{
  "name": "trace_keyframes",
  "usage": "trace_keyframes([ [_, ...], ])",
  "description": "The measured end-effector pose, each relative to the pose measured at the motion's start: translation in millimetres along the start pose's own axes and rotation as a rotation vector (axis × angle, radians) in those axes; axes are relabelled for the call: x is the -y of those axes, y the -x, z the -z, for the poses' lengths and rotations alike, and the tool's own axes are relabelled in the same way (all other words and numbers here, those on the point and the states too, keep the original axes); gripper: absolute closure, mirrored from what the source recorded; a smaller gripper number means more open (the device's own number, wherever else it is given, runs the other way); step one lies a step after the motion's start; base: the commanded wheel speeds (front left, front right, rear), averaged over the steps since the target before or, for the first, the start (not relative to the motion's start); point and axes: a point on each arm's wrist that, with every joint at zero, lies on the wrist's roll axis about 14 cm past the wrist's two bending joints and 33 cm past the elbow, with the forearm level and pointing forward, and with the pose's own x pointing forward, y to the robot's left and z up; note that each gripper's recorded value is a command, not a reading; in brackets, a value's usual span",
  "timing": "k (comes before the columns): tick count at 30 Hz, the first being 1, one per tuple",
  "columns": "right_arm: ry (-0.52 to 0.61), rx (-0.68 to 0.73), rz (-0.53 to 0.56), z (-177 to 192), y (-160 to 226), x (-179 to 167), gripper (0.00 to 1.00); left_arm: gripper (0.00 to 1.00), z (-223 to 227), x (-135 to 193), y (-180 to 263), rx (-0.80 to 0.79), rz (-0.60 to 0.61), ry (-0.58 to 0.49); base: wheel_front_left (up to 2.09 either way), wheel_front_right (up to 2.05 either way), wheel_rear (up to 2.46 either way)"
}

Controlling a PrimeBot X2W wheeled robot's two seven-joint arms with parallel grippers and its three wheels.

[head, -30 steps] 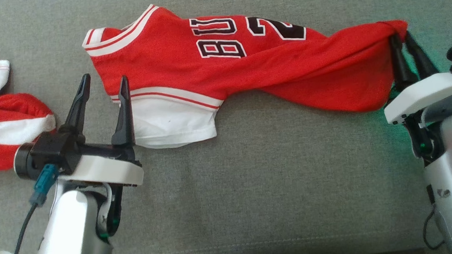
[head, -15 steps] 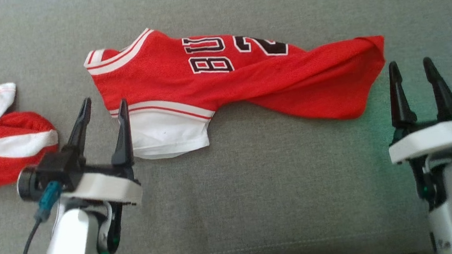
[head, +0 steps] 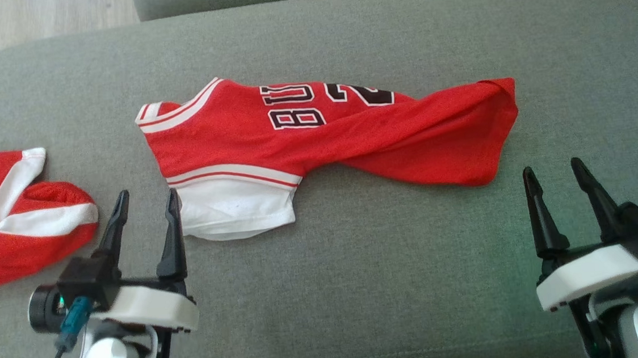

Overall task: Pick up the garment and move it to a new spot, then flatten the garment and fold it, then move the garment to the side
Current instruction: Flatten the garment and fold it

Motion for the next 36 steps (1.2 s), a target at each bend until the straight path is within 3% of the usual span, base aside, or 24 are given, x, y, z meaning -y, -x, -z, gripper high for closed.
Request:
trace_keyframes([
  [17,-0.018,0.01,-0.002,-6.5,6.9,-5.5,0.0,0.0,-4.5,-0.5,10.7,0.009,-0.003,-0.011,0.0,0.0,0.0],
  [36,-0.046,-0.055,0.025,14.0,-8.0,5.2,0.0,0.0,8.2,-1.2,7.7,-0.031,-0.005,-0.012,0.0,0.0,0.0],
])
